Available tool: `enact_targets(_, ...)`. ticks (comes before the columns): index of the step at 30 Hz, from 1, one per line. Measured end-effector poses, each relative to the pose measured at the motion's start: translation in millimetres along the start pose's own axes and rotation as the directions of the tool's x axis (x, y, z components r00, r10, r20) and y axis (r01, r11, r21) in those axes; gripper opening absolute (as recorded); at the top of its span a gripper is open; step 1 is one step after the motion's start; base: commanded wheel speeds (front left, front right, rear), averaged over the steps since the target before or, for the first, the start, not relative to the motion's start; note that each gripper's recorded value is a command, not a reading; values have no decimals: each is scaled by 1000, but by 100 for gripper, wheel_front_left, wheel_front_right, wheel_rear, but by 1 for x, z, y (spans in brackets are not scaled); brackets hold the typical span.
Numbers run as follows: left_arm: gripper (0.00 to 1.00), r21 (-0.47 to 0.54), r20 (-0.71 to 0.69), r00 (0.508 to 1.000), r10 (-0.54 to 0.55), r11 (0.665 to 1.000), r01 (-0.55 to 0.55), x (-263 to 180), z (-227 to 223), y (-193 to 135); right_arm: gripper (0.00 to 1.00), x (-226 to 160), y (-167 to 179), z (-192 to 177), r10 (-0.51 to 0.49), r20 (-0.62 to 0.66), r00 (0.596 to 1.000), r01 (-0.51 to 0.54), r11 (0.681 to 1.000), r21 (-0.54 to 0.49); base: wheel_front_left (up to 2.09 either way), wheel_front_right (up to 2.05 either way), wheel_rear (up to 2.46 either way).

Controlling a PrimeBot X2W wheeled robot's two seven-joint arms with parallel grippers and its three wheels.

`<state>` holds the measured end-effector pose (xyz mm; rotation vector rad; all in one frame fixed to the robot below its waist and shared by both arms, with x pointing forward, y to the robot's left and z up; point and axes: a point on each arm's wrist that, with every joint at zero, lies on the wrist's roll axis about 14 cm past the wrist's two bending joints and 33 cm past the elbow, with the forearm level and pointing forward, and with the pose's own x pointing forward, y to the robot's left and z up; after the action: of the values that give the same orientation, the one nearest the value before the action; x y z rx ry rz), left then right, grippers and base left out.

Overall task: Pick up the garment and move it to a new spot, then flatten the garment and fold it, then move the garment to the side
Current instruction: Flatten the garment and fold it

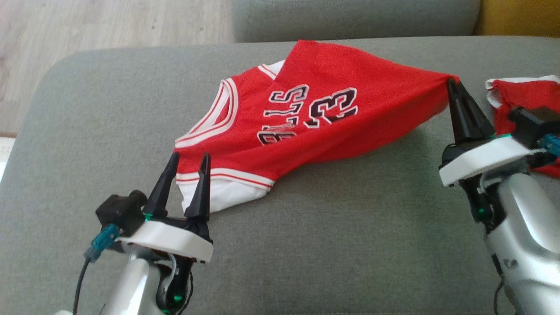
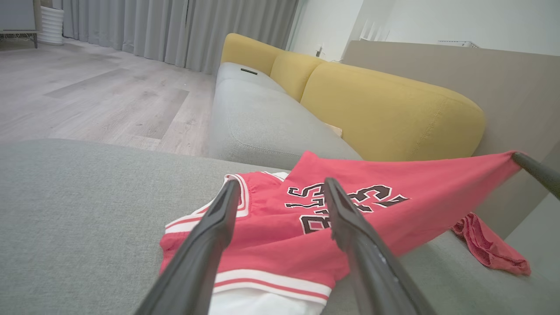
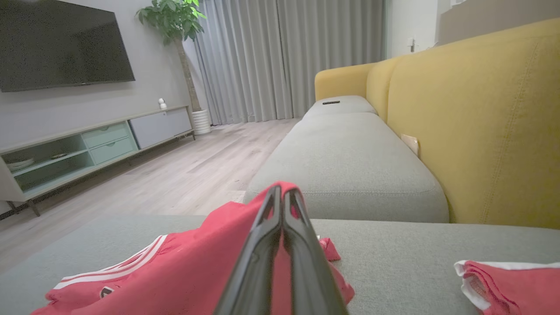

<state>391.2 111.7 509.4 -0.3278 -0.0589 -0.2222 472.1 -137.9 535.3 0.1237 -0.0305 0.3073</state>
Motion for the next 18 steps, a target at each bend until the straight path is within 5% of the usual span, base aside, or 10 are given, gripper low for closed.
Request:
enact_targets(9, 100, -9, 3, 1000, 4, 1000, -4, 0, 1, 0, 0, -3, 8, 27, 38, -18, 999, -39, 995, -88, 0, 0, 0)
enact_targets(18, 100, -5, -20, 998, 62, 998, -62, -5, -6, 21, 0, 27, -2, -34, -2, -261, 965, -39, 988, -150, 0, 0, 0)
